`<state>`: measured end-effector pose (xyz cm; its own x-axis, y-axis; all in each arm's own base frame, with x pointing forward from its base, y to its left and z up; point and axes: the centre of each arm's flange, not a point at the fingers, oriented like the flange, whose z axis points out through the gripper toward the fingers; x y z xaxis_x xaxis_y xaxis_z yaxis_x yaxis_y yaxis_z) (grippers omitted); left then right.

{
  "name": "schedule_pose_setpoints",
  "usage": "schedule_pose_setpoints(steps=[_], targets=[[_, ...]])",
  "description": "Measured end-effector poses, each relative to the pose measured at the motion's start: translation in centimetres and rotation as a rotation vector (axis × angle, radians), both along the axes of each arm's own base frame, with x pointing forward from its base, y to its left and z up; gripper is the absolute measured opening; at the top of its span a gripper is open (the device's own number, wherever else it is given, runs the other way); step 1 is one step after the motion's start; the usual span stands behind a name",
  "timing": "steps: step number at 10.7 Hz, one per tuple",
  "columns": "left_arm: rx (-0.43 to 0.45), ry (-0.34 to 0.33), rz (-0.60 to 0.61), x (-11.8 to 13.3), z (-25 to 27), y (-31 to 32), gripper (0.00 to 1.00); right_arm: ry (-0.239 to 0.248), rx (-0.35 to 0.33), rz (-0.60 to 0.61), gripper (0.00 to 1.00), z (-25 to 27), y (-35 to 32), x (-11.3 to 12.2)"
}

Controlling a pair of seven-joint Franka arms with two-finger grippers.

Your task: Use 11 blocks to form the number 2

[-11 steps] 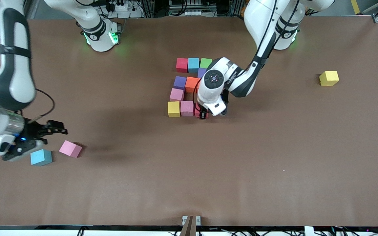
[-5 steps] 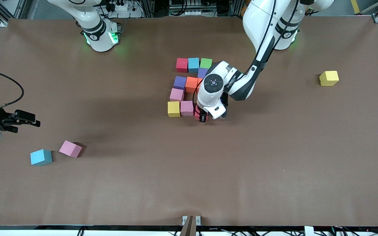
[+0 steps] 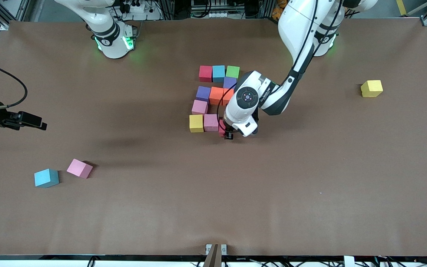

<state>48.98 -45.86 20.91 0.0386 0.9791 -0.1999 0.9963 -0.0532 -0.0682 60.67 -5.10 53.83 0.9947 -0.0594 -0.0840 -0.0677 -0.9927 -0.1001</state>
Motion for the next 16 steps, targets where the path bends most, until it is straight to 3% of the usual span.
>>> schedule_pose_setpoints(steps=[4,7,12,16], targets=[[-0.002,0.021,-0.001,-0.8,-0.8,0.3,0.59,0.027,-0.005,0.006,1.0,-0.5,0.3,-0.4],[0.002,0.025,-0.002,-1.0,-1.1,0.4,0.59,0.013,0.0,-0.016,1.0,1.3,3.2,-1.2],[0.006,0.038,-0.015,-1.7,-1.6,0.2,0.59,-0.016,-0.013,-0.011,1.0,2.8,6.2,-4.7],[0.012,0.047,-0.023,-2.1,-2.1,0.3,0.6,-0.028,-0.02,-0.007,1.0,3.2,6.5,-4.8]])
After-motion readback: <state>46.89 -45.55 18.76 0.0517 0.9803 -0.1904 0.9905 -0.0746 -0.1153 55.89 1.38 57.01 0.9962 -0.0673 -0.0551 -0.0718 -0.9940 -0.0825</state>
